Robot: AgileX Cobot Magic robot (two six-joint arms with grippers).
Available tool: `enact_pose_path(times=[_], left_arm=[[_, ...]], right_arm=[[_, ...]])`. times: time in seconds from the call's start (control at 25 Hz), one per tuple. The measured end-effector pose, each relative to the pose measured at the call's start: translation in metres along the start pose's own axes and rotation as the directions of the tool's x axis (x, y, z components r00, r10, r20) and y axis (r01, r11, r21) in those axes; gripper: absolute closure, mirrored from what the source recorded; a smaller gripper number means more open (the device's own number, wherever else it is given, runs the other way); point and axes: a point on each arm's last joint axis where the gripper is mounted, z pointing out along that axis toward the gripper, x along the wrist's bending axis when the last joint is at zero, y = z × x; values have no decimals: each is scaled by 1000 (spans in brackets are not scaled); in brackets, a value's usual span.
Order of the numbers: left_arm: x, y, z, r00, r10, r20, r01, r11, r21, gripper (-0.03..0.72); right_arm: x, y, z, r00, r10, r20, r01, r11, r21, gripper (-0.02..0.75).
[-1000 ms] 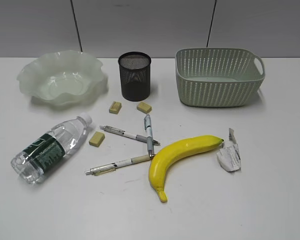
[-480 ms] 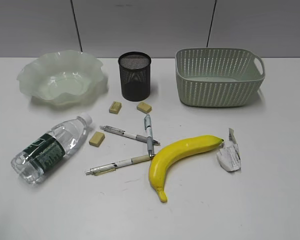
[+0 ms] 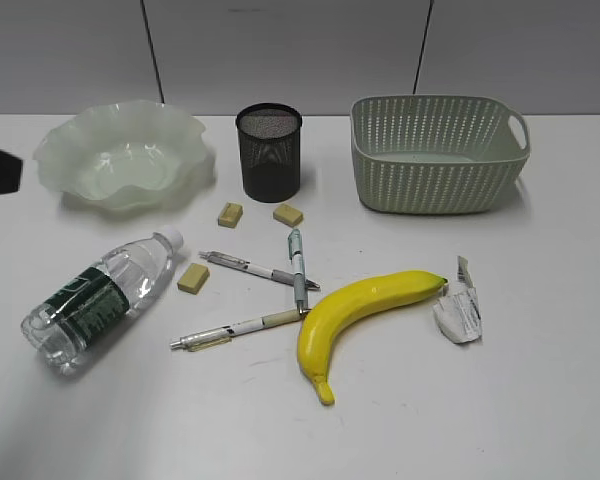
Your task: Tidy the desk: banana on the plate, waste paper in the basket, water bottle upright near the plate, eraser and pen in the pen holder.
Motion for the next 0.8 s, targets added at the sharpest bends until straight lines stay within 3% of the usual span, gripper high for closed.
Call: enact_pose_path(times=[0.16, 0.32, 0.56, 0.8], left_arm=[[1, 33, 35, 993, 50, 105, -58, 996, 69, 282], [-24, 56, 83, 967, 161, 197, -187, 975, 121, 279], [-76, 64, 165, 891, 335, 307, -407, 888, 214, 274], [-109, 68, 226, 862, 401, 311, -487, 826, 284, 153]], right_arm=[[0, 0, 0, 1000, 0, 0, 0, 1000, 0, 265], [0, 0, 0, 1000, 0, 0, 0, 1000, 0, 265], [0, 0, 0, 1000, 0, 0, 0, 1000, 0, 265], [0, 0, 0, 1000, 0, 0, 0, 1000, 0, 265]])
